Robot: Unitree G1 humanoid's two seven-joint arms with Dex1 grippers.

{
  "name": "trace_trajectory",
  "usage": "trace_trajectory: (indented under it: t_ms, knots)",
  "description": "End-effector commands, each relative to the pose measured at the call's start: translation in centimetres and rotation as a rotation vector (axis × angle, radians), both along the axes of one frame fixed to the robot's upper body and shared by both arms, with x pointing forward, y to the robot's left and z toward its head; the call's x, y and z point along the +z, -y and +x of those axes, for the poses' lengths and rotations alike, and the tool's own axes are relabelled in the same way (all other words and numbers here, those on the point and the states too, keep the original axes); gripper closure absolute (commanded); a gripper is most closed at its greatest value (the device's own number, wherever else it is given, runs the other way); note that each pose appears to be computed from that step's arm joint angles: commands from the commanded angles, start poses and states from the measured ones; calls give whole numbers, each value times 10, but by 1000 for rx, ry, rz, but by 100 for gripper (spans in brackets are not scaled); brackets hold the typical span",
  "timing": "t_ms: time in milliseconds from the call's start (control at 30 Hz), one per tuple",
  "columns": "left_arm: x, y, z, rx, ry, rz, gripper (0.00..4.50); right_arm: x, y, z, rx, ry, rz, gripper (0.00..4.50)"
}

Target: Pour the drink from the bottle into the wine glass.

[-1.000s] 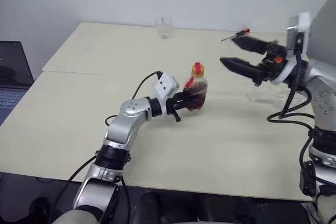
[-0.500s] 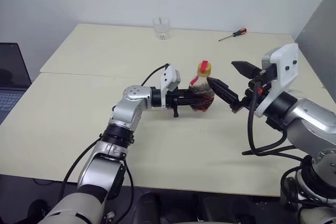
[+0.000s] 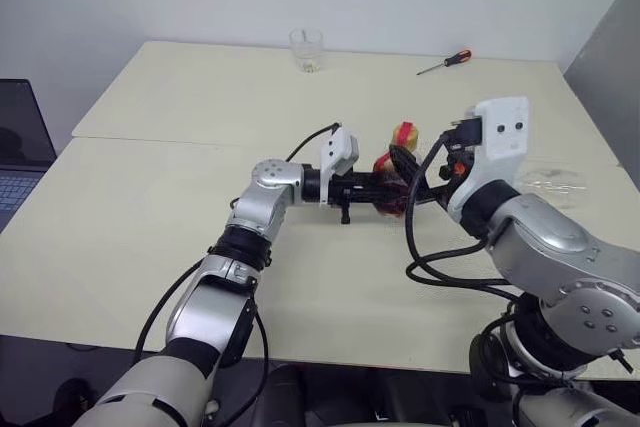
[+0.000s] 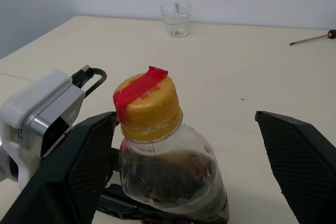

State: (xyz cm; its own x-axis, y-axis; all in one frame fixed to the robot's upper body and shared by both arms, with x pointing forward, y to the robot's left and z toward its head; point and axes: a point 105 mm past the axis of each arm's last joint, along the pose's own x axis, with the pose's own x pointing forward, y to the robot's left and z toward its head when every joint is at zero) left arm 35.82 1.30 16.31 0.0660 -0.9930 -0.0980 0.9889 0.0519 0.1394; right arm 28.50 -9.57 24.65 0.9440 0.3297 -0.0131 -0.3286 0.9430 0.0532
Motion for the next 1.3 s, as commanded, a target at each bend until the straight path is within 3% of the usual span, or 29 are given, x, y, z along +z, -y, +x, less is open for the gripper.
trace_trajectory:
  t_ms: [33,267,300,367,633,767,933,1200,1300]
  knots:
    - [15,3,0,-23,60,-19,387,22,-1,-16,-22,138,-7,0]
    - [13,3,1,-13,63,-18,387,26,-1,-13,-34,140,17,0]
    - [12,2,1,-12,62,-18,387,26,-1,-13,-33,141,18,17]
    - [11,2,0,-8,62,-18,387,26,-2,-13,-25,137,28,54]
    - [12,-1,2,4,67,-18,387,21,-4,-11,-7,112,34,321]
    - [13,-1,1,6,68,-20,387,27,-6,-11,45,140,21,328]
    - [17,-4,0,18,66,-34,387,47,-23,-16,453,229,-94,328]
    - [13,-12,-9,58,48,-41,389,25,-13,4,1043,150,-311,328]
    - [10,-15,-15,77,26,-50,389,17,-11,20,1140,145,-353,328]
